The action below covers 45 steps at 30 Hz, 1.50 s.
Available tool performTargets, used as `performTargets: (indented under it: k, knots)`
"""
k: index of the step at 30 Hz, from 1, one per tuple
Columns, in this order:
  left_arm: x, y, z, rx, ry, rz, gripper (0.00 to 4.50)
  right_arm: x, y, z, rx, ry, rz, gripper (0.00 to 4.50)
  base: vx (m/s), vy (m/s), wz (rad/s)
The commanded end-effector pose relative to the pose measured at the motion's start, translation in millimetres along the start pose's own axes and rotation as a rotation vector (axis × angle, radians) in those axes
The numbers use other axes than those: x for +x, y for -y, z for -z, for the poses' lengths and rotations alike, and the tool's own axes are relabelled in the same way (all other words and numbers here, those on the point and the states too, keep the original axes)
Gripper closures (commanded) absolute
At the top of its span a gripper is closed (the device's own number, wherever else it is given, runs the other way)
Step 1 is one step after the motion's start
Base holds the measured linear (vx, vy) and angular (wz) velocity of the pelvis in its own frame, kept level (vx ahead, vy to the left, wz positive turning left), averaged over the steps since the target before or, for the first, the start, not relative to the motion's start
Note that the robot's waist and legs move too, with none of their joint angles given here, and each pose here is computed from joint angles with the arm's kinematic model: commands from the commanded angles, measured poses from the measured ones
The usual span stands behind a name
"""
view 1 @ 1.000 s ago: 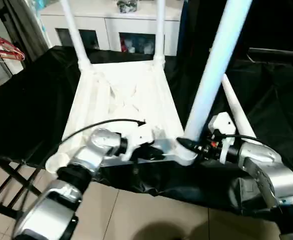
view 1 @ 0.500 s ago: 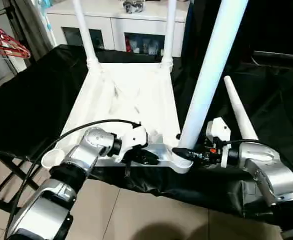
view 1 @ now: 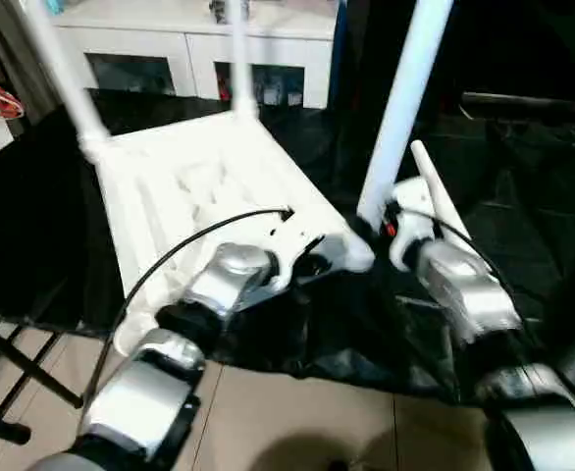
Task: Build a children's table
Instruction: Insert table leg to table base
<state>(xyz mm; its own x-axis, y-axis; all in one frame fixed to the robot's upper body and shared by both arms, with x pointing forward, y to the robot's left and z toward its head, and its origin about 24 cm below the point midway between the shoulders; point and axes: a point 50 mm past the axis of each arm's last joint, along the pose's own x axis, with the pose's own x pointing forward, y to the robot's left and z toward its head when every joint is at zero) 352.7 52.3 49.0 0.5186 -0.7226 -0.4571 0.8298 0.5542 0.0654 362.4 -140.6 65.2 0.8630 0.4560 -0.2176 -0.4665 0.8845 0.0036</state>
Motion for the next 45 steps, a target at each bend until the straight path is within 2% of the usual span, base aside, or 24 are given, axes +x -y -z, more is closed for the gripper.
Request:
performTargets:
  k: [1, 5, 11, 12, 13, 14, 16, 17, 21, 24, 28, 32, 37, 42, 45]
  knots:
    - [-3.8, -11.9, -39.1, 0.046, 0.133, -0.077, 4.50, -5.6, -7.0, 52.4, 0.055, -0.216, 0.014, 2.64, 0.053, -0.014, 0.02]
    - [-3.5, -9.4, -36.0, 0.064, 0.113, -0.055, 4.50, -2.5, -14.1, 51.5, 0.040, -0.214, -0.028, 2.64, 0.013, -0.003, 0.01]
    - [-3.9, -7.5, -33.6, 0.090, 0.101, -0.030, 4.50, -0.5, -14.3, 48.3, 0.015, -0.199, -0.037, 2.64, 0.000, 0.000, 0.00]
    - [-4.1, -7.2, -32.9, 0.092, 0.100, -0.025, 4.50, 0.3, -13.8, 45.4, 0.042, -0.180, -0.043, 2.29, 0.000, 0.000, 0.00]
    - [-4.4, -6.8, -32.2, 0.098, 0.100, -0.018, 4.50, 1.0, -13.1, 41.2, 0.069, -0.154, -0.053, 2.29, 0.000, 0.000, 0.00]
    - [-4.8, -6.5, -31.5, 0.102, 0.100, -0.013, 4.50, 1.4, -12.7, 37.9, 0.087, -0.137, -0.066, 1.91, 0.000, 0.000, 0.00]
    - [-5.4, -6.1, -30.6, 0.105, 0.102, -0.002, 4.50, 1.6, -11.9, 33.2, 0.087, -0.115, -0.082, 1.89, 0.000, 0.000, 0.00]
    - [-5.4, -6.1, -30.6, 0.105, 0.102, -0.002, 4.50, 1.6, -11.9, 33.2, 0.087, -0.115, -0.082, 1.70, 0.000, 0.000, 0.00]
    - [-7.8, -3.5, -29.4, 0.134, 0.116, 0.057, 4.50, -0.5, -9.3, 21.3, 0.062, -0.063, -0.123, 1.43, 0.000, 0.000, 0.00]
    - [-9.4, -1.5, -28.7, 0.151, 0.125, 0.094, 4.50, -3.2, -7.0, 17.2, 0.044, -0.045, -0.144, 1.25, 0.000, 0.000, 0.00]
    - [-13.4, 6.0, -25.7, 0.201, 0.145, 0.203, 4.50, -15.5, -2.6, 11.6, 0.009, -0.014, -0.240, 1.25, 0.000, 0.000, 0.00]
    - [-16.7, 10.6, -22.0, 0.212, 0.147, 0.282, 4.50, -26.2, -1.1, 11.9, -0.034, -0.014, -0.315, 1.25, 0.000, 0.000, 0.00]
    - [-23.7, 13.6, -15.0, 0.259, 0.139, 0.372, 4.50, -48.5, -3.3, 12.9, -0.114, -0.024, -0.476, 1.25, 0.000, 0.000, 0.00]
    - [-32.2, 14.8, -8.6, 0.279, 0.133, 0.471, 4.50, -71.2, -5.5, 18.3, -0.170, -0.093, -0.623, 1.25, 0.000, 0.000, 0.00]
    - [-34.7, 15.1, -7.1, 0.283, 0.129, 0.499, 4.50, -75.8, -6.0, 20.3, -0.180, -0.116, -0.654, 1.25, 0.000, 0.000, 0.00]
